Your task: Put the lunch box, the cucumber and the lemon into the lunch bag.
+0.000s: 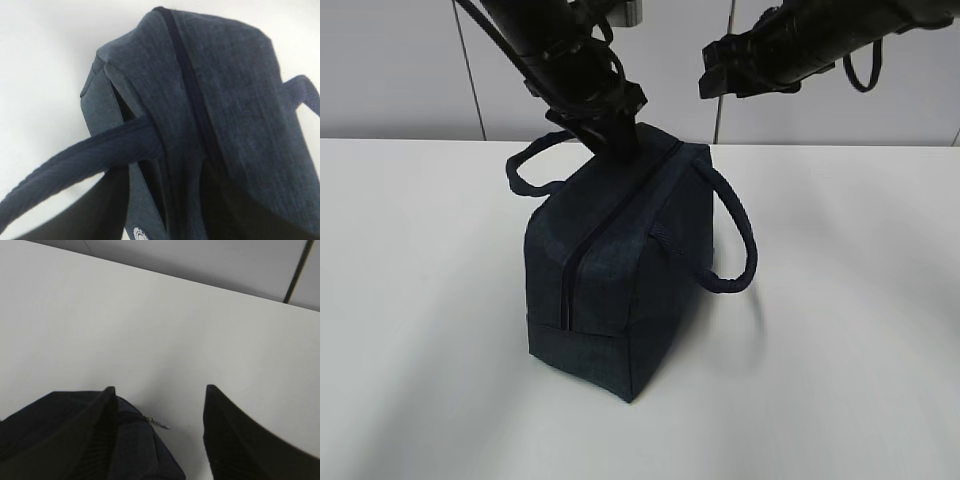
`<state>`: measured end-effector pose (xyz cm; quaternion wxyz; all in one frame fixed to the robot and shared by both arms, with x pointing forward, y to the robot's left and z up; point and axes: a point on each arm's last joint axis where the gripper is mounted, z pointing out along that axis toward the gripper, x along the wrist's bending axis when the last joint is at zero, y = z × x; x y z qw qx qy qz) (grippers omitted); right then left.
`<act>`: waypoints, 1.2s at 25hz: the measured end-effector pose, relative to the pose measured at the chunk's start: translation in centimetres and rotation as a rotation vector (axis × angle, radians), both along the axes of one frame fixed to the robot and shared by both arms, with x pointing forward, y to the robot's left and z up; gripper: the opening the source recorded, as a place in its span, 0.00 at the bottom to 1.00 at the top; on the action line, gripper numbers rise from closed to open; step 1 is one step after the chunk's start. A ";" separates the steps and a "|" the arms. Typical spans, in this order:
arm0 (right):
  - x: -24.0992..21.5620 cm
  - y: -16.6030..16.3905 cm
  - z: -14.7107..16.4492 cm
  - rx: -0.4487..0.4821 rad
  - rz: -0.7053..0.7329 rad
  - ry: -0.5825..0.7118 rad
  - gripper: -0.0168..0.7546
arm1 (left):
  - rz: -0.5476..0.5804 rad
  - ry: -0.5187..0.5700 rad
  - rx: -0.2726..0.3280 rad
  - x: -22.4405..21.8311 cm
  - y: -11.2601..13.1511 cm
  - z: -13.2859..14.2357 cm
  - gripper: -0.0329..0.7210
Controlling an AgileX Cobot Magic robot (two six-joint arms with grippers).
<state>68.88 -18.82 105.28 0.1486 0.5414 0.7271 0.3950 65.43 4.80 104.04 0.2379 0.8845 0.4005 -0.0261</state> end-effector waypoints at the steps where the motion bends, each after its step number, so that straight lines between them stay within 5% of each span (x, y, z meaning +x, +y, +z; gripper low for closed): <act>1: -0.3 -0.1 0.5 -0.011 0.007 0.004 0.55 | 0.004 -0.007 -0.003 -0.1 0.1 0.4 0.47; 13: -5.0 -1.6 4.2 -0.204 0.085 0.188 0.55 | 0.159 -0.121 0.029 -1.7 2.2 6.3 0.50; 20: -7.4 -2.7 5.4 -0.308 0.084 0.358 0.55 | 0.207 -0.144 0.114 -3.5 4.2 7.5 0.50; 30: -9.4 -3.4 8.4 -0.304 0.013 0.316 0.56 | 0.248 -0.169 0.160 -8.5 8.2 10.4 0.50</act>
